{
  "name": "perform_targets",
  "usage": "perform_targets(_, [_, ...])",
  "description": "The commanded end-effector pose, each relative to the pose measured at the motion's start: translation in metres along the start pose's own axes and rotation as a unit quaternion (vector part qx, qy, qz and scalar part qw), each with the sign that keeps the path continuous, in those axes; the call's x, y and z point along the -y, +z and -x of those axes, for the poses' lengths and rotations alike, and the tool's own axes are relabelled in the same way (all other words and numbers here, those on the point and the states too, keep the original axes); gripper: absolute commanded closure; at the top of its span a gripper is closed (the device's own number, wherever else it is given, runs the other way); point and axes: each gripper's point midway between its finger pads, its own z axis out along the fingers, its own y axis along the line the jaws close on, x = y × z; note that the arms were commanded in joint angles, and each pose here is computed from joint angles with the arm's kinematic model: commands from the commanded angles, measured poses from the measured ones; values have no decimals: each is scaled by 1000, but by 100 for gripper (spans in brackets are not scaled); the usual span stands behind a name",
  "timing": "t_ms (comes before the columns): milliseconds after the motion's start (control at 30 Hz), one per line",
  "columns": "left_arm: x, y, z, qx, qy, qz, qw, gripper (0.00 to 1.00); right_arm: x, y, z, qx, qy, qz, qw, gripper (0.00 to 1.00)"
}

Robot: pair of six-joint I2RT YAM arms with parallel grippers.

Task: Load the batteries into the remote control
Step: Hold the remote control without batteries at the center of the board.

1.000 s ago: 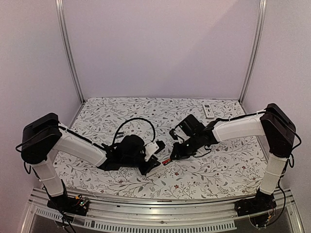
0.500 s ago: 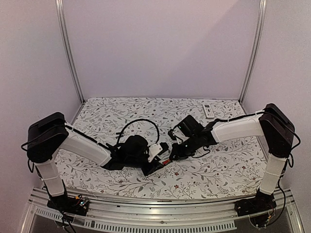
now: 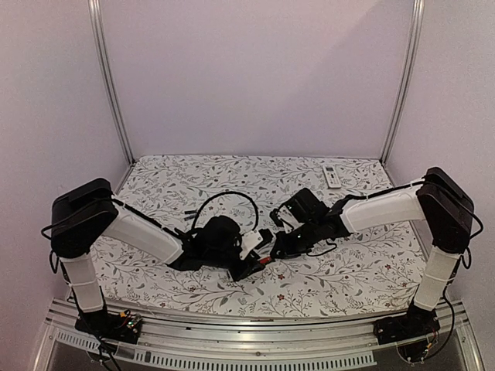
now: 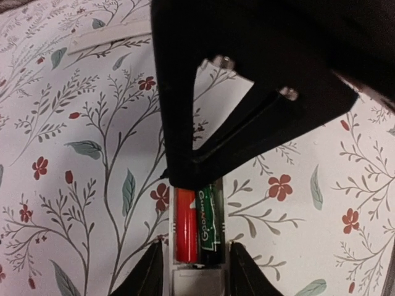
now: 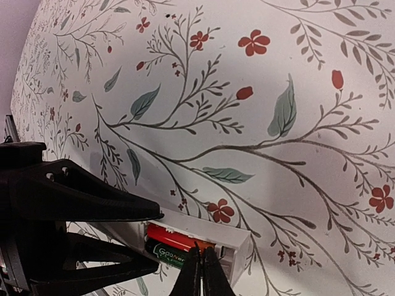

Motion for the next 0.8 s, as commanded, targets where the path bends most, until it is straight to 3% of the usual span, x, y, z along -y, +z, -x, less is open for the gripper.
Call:
perform_targets(0, [5,5,1,2,-11,-10,1000,65,18,2,-38,-41,23,-36,998,97])
perform_targets(400, [19,-6,16,29,-15,-50,998,65,18,3,-48,-44,33,-30,998,97])
perform_targets(767, [22,-39,15,51,-5,-83,995,64,-5,-27,-14,-20,-23,-19,999,91])
